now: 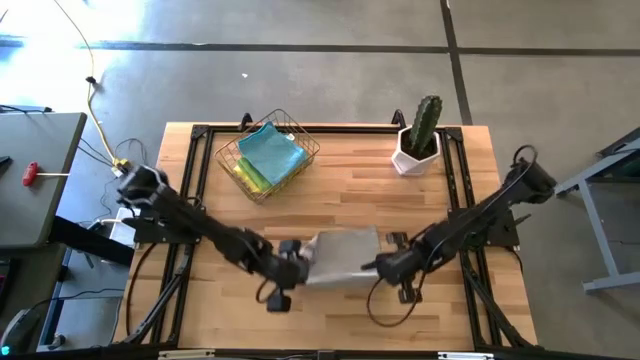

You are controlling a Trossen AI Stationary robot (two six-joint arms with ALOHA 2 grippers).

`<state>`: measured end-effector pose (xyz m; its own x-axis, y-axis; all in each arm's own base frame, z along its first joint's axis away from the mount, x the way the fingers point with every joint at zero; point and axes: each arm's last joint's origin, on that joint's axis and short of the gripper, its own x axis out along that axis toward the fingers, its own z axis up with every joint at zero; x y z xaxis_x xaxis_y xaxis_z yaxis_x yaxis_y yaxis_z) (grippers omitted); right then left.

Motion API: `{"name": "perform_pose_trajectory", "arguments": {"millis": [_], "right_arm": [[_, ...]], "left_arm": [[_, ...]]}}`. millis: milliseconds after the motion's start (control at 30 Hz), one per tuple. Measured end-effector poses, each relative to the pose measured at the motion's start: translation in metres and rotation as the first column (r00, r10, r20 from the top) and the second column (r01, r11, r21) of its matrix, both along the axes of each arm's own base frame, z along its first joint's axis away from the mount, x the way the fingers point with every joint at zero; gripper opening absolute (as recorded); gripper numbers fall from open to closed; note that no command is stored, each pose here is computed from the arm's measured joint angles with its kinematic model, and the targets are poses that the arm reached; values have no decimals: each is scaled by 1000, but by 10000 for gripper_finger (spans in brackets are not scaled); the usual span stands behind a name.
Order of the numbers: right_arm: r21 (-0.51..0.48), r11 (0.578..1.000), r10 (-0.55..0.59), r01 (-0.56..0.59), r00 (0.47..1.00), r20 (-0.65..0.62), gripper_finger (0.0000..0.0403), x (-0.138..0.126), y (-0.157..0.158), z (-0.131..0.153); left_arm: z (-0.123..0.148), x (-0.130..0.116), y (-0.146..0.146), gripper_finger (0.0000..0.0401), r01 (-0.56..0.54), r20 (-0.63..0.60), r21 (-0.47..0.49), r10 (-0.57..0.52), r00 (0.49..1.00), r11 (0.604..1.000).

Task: Fold microfiber towels
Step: Fold the gray microfiber towel

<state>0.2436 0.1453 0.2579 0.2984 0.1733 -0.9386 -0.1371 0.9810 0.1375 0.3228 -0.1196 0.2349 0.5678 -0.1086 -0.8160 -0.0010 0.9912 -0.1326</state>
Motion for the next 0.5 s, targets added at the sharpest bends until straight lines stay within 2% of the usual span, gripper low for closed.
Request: {"name": "perform_pose_trajectory", "arguments": {"millis": [133,233,367,500], "right_arm": [[5,999,38,-37,995,-92,0,6,21,-26],[19,995,97,-95,981,-169,0,11,29,-46],[5,989,143,-145,968,-207,1,16,32,-61],[-84,991,90,-108,976,-200,1,19,20,-60]], "left_arm": [[-33,13,-30,1,86,-15,-54,-87,996,995],[-50,16,-41,1,106,-43,-84,-109,993,991],[-55,16,-39,1,75,-77,-88,-82,994,993],[-51,12,-27,1,11,-117,-20,-14,993,1000]]}}
